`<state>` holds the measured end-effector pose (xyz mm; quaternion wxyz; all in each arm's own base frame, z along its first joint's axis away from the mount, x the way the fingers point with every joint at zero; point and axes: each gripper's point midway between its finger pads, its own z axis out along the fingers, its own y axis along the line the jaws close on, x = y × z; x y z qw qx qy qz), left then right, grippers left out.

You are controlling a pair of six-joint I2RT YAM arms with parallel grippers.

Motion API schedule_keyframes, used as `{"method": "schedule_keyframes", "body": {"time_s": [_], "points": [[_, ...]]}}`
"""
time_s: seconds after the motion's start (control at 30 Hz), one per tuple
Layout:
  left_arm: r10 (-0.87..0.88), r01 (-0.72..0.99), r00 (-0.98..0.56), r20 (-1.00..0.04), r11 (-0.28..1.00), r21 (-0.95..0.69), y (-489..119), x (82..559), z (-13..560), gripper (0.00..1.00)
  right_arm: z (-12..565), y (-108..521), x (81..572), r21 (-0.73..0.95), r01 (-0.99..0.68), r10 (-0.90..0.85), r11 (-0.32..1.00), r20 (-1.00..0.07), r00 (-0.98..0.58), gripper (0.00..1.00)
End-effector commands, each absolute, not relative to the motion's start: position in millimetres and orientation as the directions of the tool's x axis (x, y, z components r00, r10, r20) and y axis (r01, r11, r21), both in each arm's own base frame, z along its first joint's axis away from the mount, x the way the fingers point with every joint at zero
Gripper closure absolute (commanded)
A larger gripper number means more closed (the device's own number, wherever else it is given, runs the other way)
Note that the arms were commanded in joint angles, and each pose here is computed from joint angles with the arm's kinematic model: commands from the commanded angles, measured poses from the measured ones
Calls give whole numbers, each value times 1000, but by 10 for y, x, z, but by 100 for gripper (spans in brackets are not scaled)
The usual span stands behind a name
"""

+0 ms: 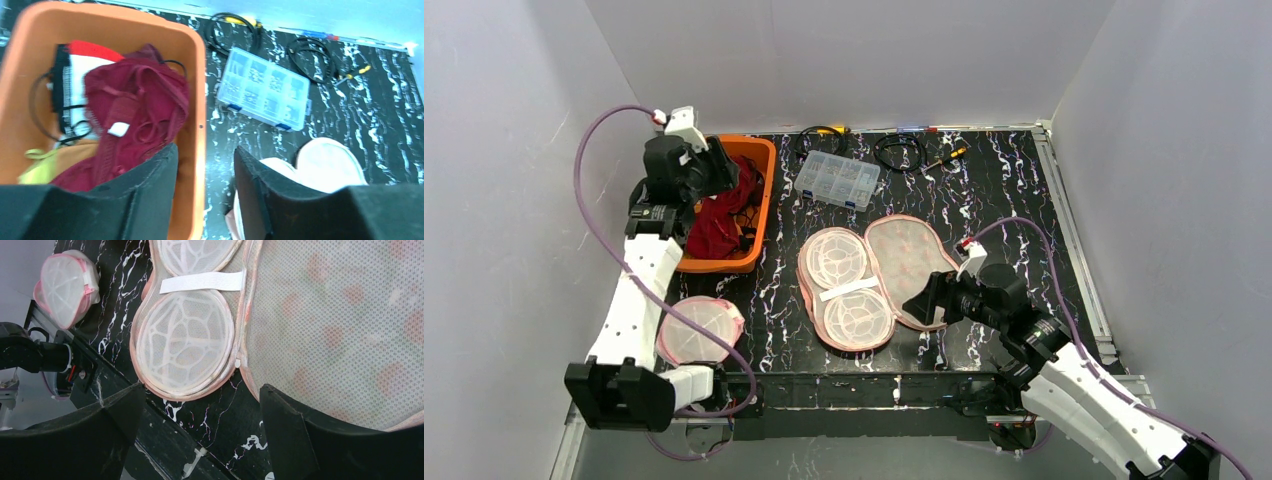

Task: Unzip the laundry bag and remove the bra
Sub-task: Adjust the bra in the bin.

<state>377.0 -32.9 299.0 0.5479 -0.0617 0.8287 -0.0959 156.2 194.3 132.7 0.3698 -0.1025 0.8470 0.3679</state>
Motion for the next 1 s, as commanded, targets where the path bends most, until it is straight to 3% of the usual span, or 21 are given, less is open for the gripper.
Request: {"method": "schedule_keyframes", "body": {"time_s": [0.0, 0.17, 0.3, 0.5, 0.97], "points": [[-293, -2, -482, -826, 943, -333, -514, 4028, 2503, 61, 1386, 2022, 1635, 571, -441, 128, 693, -699, -703, 9], [-337, -110, -450, -827, 940, -323, -342, 4308, 2334, 80, 1357, 2063, 1695, 582, -420, 143, 696, -686, -713, 10], [-363, -206, -445, -819, 931, -301, -147, 4493, 2178, 86, 1343, 2070, 1748, 577, -404, 146, 710, -682, -717, 10], [-425, -331, -405, -809, 893, -303, 205, 4635, 2018, 88, 1292, 2097, 1792, 595, -379, 173, 708, -667, -724, 10], [-489, -365, -406, -772, 861, -354, 324, 4980, 1718, 89, 990, 2028, 1813, 542, -372, 125, 754, -674, -728, 10]]}}
